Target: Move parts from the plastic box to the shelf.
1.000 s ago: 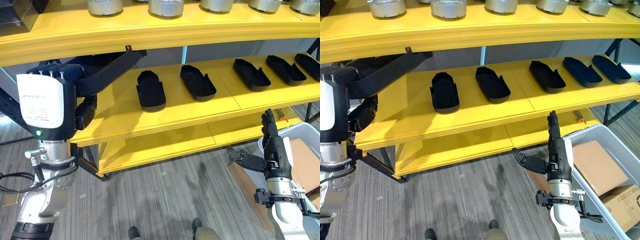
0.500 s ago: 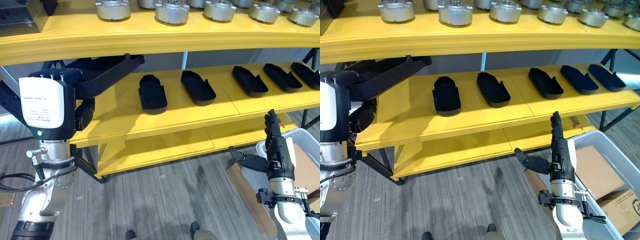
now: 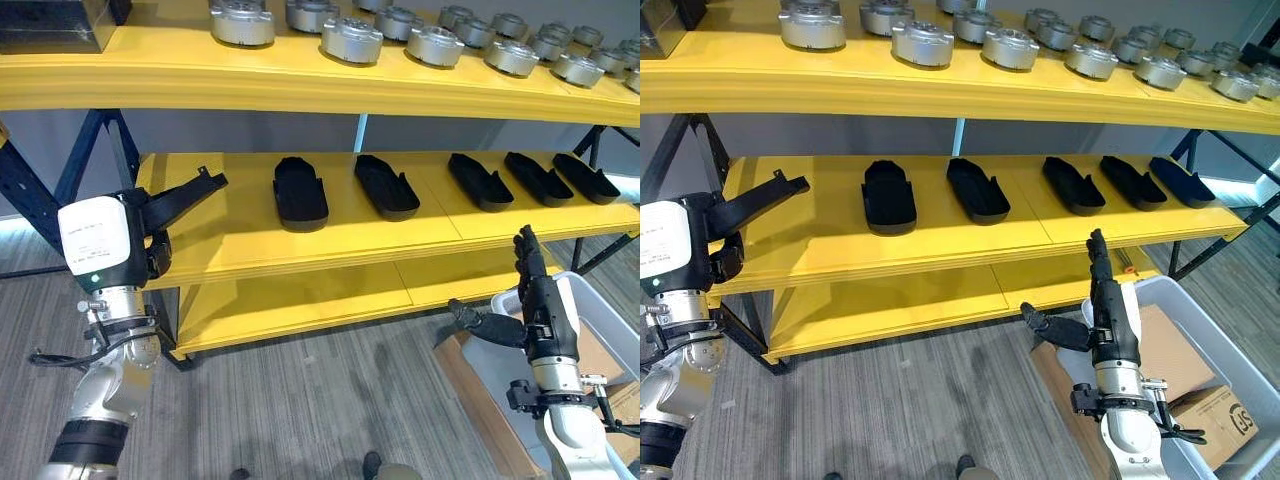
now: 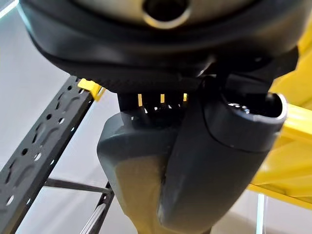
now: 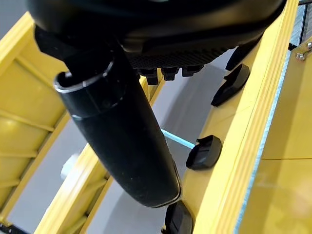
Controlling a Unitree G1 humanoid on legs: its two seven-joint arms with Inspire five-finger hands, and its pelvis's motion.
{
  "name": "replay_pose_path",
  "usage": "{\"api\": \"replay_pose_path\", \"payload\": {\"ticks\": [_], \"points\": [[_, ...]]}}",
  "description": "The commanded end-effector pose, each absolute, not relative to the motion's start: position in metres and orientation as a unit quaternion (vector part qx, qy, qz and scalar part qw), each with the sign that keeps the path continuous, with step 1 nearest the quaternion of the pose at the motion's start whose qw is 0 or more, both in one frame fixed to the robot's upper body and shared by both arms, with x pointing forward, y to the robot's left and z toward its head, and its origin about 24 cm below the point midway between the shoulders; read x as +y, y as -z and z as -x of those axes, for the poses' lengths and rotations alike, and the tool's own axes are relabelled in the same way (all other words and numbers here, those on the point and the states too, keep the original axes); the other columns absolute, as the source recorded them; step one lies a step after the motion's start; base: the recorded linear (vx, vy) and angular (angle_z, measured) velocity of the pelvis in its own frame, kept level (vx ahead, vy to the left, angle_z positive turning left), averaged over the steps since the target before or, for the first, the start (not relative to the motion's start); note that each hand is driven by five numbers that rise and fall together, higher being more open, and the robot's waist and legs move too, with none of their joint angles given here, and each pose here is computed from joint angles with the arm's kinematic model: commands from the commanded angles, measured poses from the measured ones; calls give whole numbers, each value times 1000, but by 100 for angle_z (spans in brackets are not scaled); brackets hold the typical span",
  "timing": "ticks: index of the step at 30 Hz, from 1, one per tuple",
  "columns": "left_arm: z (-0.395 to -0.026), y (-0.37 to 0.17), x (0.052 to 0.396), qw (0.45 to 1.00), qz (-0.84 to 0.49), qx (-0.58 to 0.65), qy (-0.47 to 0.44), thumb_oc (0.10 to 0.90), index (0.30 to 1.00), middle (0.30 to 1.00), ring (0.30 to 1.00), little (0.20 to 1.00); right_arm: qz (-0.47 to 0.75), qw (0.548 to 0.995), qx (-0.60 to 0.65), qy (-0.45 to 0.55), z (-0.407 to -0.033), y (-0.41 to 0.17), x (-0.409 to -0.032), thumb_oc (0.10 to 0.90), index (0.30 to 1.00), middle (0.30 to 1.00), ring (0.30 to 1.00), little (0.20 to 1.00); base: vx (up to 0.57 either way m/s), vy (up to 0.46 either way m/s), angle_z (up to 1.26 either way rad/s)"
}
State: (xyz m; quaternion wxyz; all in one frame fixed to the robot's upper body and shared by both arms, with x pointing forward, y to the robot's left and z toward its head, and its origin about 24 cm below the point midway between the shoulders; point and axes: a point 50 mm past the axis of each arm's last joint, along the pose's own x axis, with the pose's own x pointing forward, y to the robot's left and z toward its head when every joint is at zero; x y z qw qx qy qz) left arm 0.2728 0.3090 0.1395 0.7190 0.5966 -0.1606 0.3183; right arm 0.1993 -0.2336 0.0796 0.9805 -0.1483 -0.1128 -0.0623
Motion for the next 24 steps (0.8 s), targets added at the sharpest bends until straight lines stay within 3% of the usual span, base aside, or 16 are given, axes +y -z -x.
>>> {"api": "replay_pose_path", "payload": {"ticks": [1, 15, 24], "points": [[-291, -228, 296, 665, -527, -322, -419, 400, 300, 300, 300, 300, 167, 952, -251, 50, -209, -133, -233, 900, 1000, 1000, 1000, 1000, -40, -19, 4], [-304, -241, 311, 662, -501, -299, -470, 400, 300, 300, 300, 300, 169, 946, -278, 17, -214, -146, -227, 900, 1000, 1000, 1000, 1000, -40, -34, 5], [-316, -247, 316, 638, -569, -275, -441, 400, 300, 300, 300, 300, 163, 944, -288, -3, -213, -150, -223, 900, 1000, 1000, 1000, 1000, 3, -25, 2]]}}
